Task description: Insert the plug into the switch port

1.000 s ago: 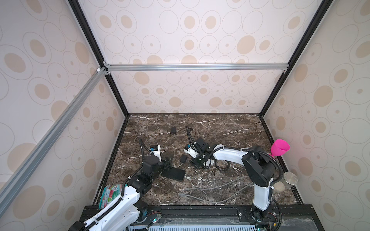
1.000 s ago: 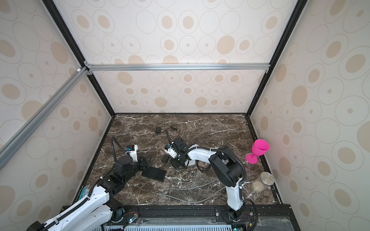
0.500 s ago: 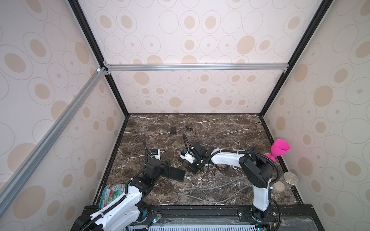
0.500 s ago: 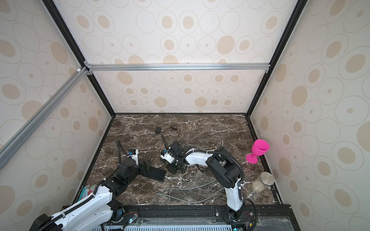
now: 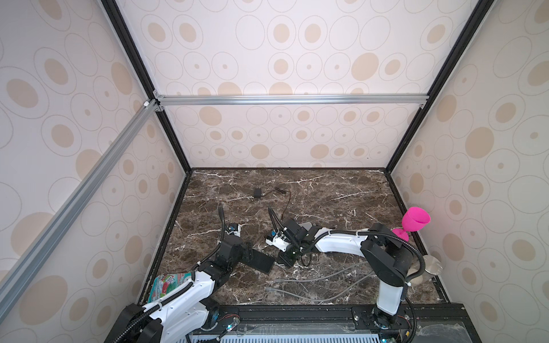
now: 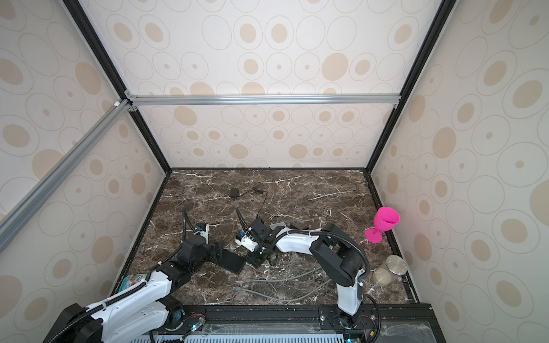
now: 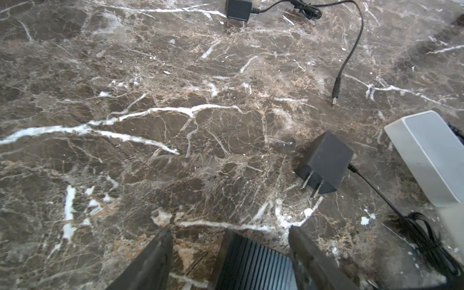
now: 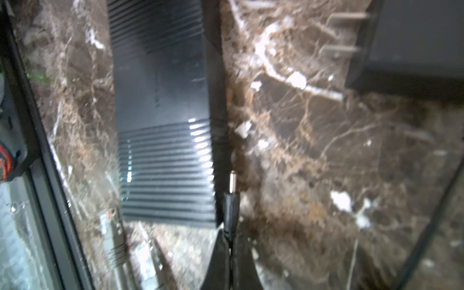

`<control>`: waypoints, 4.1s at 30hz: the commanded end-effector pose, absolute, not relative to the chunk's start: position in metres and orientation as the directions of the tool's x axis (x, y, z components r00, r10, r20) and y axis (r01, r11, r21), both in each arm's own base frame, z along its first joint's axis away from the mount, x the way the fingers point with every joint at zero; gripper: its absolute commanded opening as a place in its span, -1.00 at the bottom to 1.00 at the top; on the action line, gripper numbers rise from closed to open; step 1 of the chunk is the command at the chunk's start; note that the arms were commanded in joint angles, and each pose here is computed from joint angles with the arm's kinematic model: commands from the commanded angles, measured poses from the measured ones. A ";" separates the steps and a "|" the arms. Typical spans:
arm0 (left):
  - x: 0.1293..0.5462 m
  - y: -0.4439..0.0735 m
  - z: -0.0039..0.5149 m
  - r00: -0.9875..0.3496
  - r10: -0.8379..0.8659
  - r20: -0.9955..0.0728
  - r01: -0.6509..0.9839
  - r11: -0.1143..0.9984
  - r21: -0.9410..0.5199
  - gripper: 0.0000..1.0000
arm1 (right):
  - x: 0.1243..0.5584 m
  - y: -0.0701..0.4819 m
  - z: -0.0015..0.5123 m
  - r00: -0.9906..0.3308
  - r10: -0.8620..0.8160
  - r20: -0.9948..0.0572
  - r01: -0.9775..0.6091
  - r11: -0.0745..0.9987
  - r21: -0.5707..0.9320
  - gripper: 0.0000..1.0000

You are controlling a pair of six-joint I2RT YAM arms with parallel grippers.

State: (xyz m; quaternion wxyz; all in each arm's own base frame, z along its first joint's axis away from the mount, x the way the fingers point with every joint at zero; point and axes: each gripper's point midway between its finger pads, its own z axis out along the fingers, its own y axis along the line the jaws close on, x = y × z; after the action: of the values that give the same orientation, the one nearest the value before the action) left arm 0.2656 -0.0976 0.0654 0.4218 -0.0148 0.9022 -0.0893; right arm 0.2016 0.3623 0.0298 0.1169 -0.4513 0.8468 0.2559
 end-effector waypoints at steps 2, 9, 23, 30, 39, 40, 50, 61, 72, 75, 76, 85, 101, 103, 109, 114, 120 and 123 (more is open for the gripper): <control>0.275 -0.100 0.077 -0.629 -0.074 -0.774 0.066 0.987 -0.148 0.45 | 0.199 0.352 0.042 -0.562 -0.690 -0.456 -0.827 0.472 0.307 -1.00; 0.278 -0.101 0.075 -0.629 -0.072 -0.774 0.064 0.988 -0.144 0.38 | 0.181 0.335 0.044 -0.533 -0.721 -0.442 -0.846 0.466 0.260 -1.00; 0.279 -0.119 0.050 -0.733 -0.014 -0.680 0.122 0.981 -0.152 0.23 | 0.158 0.353 0.024 -0.561 -0.748 -0.355 -0.828 0.496 0.264 -1.00; 0.277 -0.118 0.042 -0.756 -0.016 -0.654 0.107 0.983 -0.148 0.16 | 0.160 0.358 0.024 -0.580 -0.740 -0.340 -0.814 0.514 0.271 -1.00; 0.273 -0.118 0.038 -0.771 -0.018 -0.637 0.101 0.983 -0.151 0.17 | 0.154 0.365 0.024 -0.570 -0.757 -0.320 -0.819 0.490 0.299 -1.00; 0.273 -0.118 0.037 -0.772 -0.018 -0.635 0.102 0.983 -0.152 0.17 | 0.152 0.365 0.022 -0.567 -0.761 -0.315 -0.820 0.487 0.301 -1.00; 0.273 -0.119 0.035 -0.779 -0.012 -0.627 0.106 0.983 -0.151 0.17 | 0.148 0.368 0.022 -0.554 -0.769 -0.319 -0.829 0.471 0.303 -1.00; 0.272 -0.120 0.034 -0.781 -0.012 -0.624 0.111 0.981 -0.157 0.17 | 0.151 0.372 0.023 -0.546 -0.770 -0.331 -0.834 0.463 0.299 -1.00; 0.272 -0.122 0.033 -0.786 -0.010 -0.618 0.116 0.980 -0.164 0.17 | 0.159 0.374 0.025 -0.543 -0.764 -0.348 -0.839 0.477 0.261 -1.00; 0.272 -0.123 0.032 -0.787 -0.009 -0.617 0.119 0.979 -0.165 0.17 | 0.160 0.376 0.027 -0.539 -0.764 -0.354 -0.841 0.472 0.263 -1.00; 0.272 -0.123 0.032 -0.787 -0.009 -0.617 0.119 0.979 -0.166 0.17 | 0.160 0.377 0.027 -0.538 -0.765 -0.353 -0.842 0.469 0.266 -1.00; 0.271 -0.127 0.031 -0.791 -0.010 -0.611 0.129 0.975 -0.183 0.17 | 0.158 0.381 0.025 -0.532 -0.768 -0.356 -0.845 0.455 0.281 -1.00; 0.261 -0.132 0.034 -0.795 -0.011 -0.606 0.143 0.968 -0.206 0.16 | 0.174 0.385 0.029 -0.493 -0.785 -0.376 -0.870 0.442 0.217 -1.00; 0.259 -0.137 0.031 -0.806 -0.010 -0.592 0.157 0.960 -0.230 0.16 | 0.176 0.385 0.031 -0.492 -0.784 -0.379 -0.871 0.443 0.214 -1.00; 0.255 -0.145 0.025 -0.821 -0.006 -0.571 0.174 0.950 -0.260 0.16 | 0.183 0.387 0.036 -0.494 -0.775 -0.394 -0.869 0.448 0.209 -1.00; 0.253 -0.148 0.027 -0.819 -0.016 -0.574 0.180 0.942 -0.284 0.15 | 0.191 0.394 0.035 -0.504 -0.760 -0.410 -0.864 0.449 0.229 -1.00; 0.253 -0.148 0.024 -0.825 -0.012 -0.565 0.179 0.942 -0.282 0.15 | 0.194 0.409 0.059 -0.490 -0.748 -0.448 -0.872 0.423 0.248 -1.00; 0.253 -0.148 0.023 -0.827 -0.012 -0.562 0.177 0.943 -0.280 0.14 | 0.195 0.413 0.075 -0.480 -0.737 -0.476 -0.877 0.411 0.248 -1.00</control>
State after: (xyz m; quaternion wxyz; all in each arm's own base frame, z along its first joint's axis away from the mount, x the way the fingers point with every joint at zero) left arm 0.2668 -0.1298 0.0304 0.3253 0.0286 0.9372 -0.1222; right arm 0.1686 0.3673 0.0263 0.0512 -0.4803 0.8576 0.1766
